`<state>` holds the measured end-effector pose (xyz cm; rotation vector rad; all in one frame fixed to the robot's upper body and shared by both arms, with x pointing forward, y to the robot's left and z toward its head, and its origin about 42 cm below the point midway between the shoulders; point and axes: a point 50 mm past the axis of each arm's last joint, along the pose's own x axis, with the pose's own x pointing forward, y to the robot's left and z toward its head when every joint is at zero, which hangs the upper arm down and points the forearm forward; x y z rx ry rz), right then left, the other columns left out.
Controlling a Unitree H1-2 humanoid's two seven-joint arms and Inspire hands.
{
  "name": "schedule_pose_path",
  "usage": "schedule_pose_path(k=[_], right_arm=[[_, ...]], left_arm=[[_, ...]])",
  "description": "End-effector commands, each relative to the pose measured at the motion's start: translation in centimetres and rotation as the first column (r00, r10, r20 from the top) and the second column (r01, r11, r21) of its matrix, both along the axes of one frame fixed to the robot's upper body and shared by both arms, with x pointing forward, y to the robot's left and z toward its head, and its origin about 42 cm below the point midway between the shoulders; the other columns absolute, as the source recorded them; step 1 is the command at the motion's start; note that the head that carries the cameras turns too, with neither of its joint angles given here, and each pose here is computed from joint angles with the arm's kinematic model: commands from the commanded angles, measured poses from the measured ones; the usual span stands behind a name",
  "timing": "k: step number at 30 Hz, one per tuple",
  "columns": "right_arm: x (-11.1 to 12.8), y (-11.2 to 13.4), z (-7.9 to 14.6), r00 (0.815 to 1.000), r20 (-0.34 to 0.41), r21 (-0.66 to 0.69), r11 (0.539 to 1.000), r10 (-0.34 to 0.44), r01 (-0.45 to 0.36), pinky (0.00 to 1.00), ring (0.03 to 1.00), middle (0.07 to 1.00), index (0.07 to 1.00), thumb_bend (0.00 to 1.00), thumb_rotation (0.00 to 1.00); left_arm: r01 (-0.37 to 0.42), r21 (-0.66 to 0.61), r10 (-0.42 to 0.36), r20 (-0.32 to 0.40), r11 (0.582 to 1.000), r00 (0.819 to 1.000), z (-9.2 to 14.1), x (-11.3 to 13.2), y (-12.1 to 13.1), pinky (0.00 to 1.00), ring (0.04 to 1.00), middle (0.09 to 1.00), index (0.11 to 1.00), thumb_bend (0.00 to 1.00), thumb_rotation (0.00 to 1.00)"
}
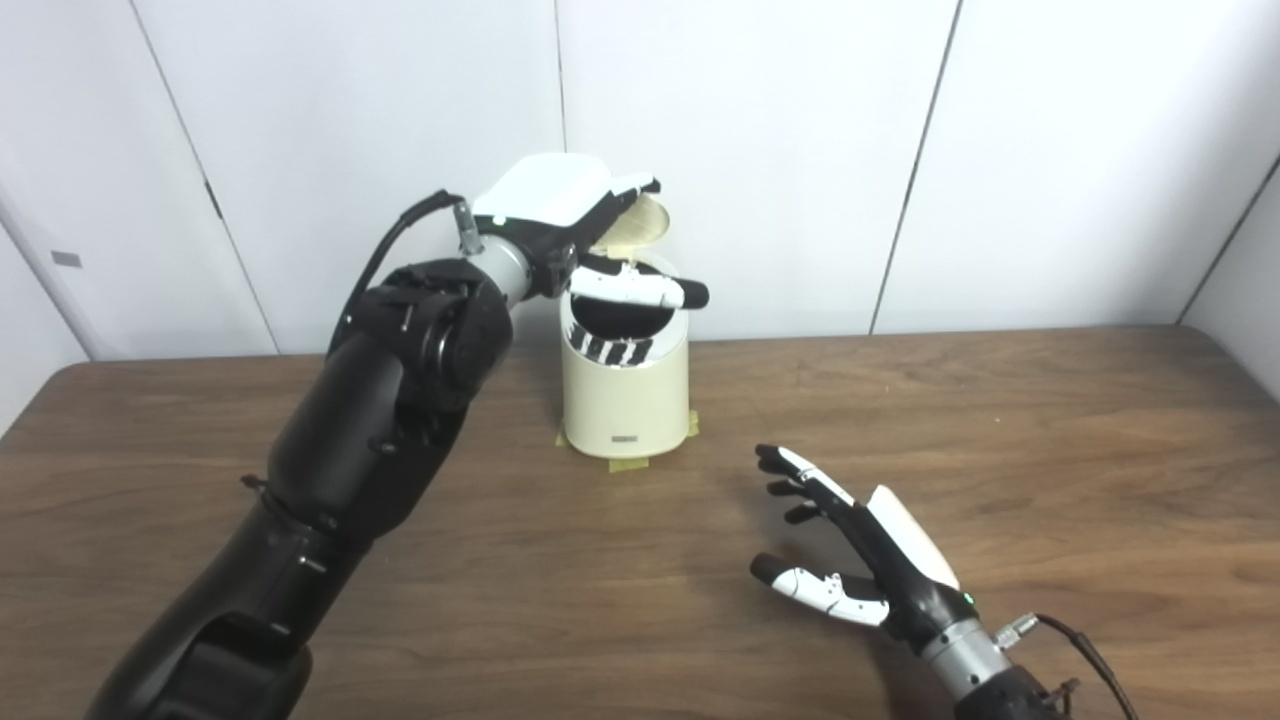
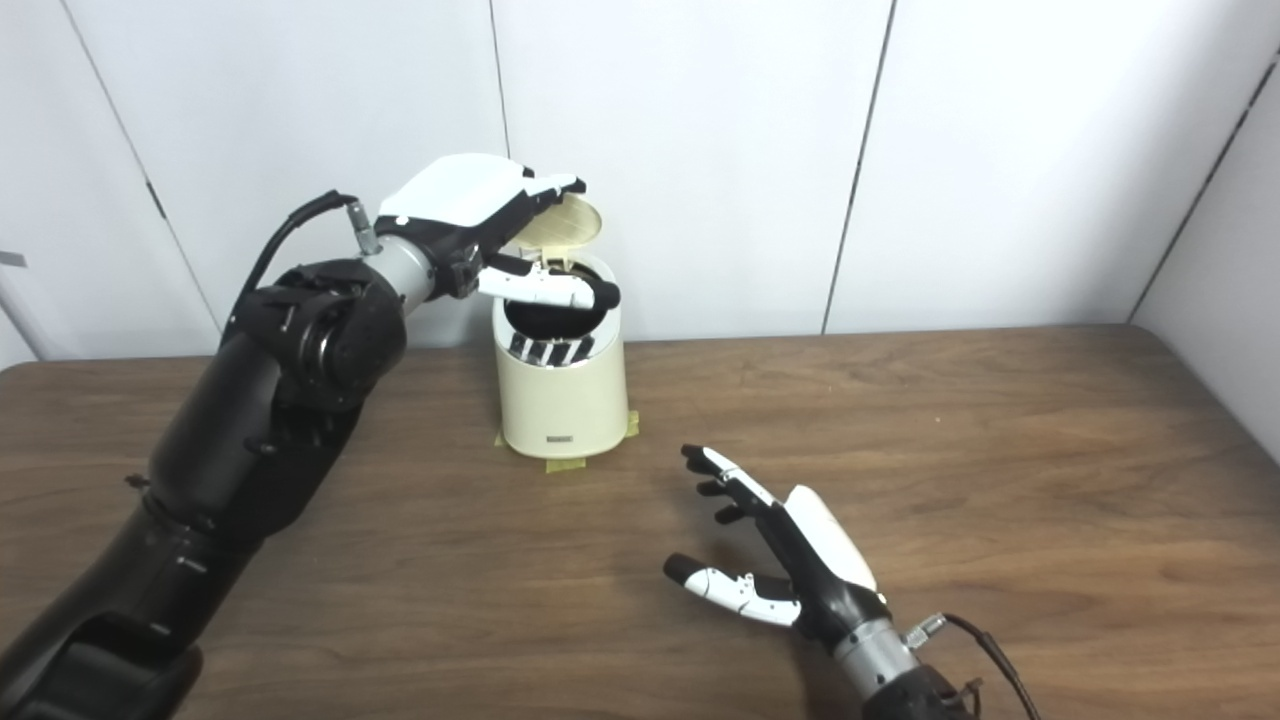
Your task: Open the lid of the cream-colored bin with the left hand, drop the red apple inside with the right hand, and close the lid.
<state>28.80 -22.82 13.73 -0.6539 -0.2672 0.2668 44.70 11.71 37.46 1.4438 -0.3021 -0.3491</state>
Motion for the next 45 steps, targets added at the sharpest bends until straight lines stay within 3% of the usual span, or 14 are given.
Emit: schedule_pose_path(k=[1,6,8,10,12,16,18,20,27,30,33,35,41,45], right_arm=[[0.7,0.1,2.0,0.997,0.081,0.005,1.0,0.009,-0.01,0.71,0.828,0.889,0.917,0.5,0.74],[0.8,0.2,1.9,0.997,0.076,0.016,1.0,0.009,-0.01,0.71,0.828,0.888,0.917,0.5,0.73],[0.8,0.2,2.0,0.997,0.076,0.008,1.0,0.008,-0.009,0.7,0.827,0.889,0.918,0.5,0.73],[0.9,0.2,2.0,0.997,0.078,-0.001,1.0,0.006,-0.005,0.7,0.822,0.887,0.918,0.5,0.74],[0.9,0.2,2.0,0.997,0.08,-0.003,1.0,0.005,-0.005,0.69,0.818,0.885,0.916,0.5,0.74],[1.0,0.2,2.0,0.997,0.081,-0.001,1.0,0.006,-0.006,0.69,0.816,0.883,0.914,0.5,0.73],[1.0,0.2,1.9,0.997,0.082,0.004,1.0,0.007,-0.007,0.69,0.817,0.884,0.915,0.5,0.73],[1.0,0.2,1.9,0.996,0.084,0.005,1.0,0.007,-0.007,0.69,0.816,0.883,0.913,0.5,0.72],[1.1,0.2,1.9,0.996,0.084,0.011,1.0,0.009,-0.01,0.68,0.814,0.883,0.912,0.51,0.72],[1.1,0.2,1.8,0.996,0.084,0.01,1.0,0.007,-0.008,0.69,0.816,0.884,0.911,0.51,0.72],[1.1,0.2,1.9,0.996,0.085,0.011,1.0,0.005,-0.006,0.69,0.814,0.881,0.909,0.51,0.71],[1.1,0.3,1.9,0.996,0.088,0.007,1.0,0.005,-0.005,0.69,0.812,0.88,0.908,0.51,0.71],[1.0,0.3,1.9,0.997,0.081,-0.001,1.0,0.004,-0.004,0.68,0.813,0.882,0.913,0.51,0.74],[1.0,0.3,2.0,0.997,0.079,0.014,1.0,0.007,-0.008,0.68,0.812,0.881,0.912,0.51,0.72]], left_arm=[[-0.022,-0.015,0.023,0.098,1.0,0.995,2.7,0.3,0.2,1.0,0.975,0.937,0.986,0.94,0.96],[0.011,-0.07,-0.004,0.098,0.997,0.995,2.8,0.6,0.4,1.0,0.976,0.945,0.969,0.9,0.93],[0.034,-0.088,-0.024,0.107,0.996,0.994,2.9,0.6,0.4,1.0,0.862,0.858,0.961,0.89,0.91],[0.067,-0.112,-0.054,0.12,0.991,0.991,3.0,0.6,0.5,0.52,0.624,0.701,0.936,0.86,0.86],[0.097,-0.132,-0.079,0.138,0.987,0.987,3.0,0.5,0.6,0.46,0.603,0.702,0.916,0.84,0.84],[0.141,-0.157,-0.113,0.173,0.977,0.978,3.1,0.3,0.6,0.71,0.817,0.851,0.86,0.81,0.82],[0.169,-0.182,-0.13,0.208,0.969,0.969,3.1,0.2,0.5,0.69,0.805,0.834,0.825,0.81,0.8],[0.194,-0.2,-0.143,0.244,0.96,0.959,3.0,0.1,0.5,0.52,0.668,0.716,0.772,0.8,0.77],[0.248,-0.257,-0.154,0.338,0.934,0.929,2.9,-0.1,0.5,0.78,0.665,0.649,0.613,0.71,0.67],[0.243,-0.268,-0.141,0.351,0.932,0.926,2.7,0.0,0.5,0.92,0.691,0.683,0.641,0.7,0.63],[0.215,-0.247,-0.12,0.351,0.945,0.929,2.7,0.1,0.5,0.72,0.742,0.78,0.708,0.71,0.65],[0.201,-0.232,-0.112,0.347,0.952,0.931,2.6,0.2,0.5,0.74,0.77,0.809,0.745,0.7,0.66],[0.132,-0.19,-0.073,0.288,0.973,0.955,2.6,0.7,0.7,0.96,0.863,0.856,0.841,0.72,0.74],[0.093,-0.164,-0.048,0.257,0.982,0.965,2.4,1.2,0.8,0.97,0.879,0.868,0.855,0.76,0.76]])
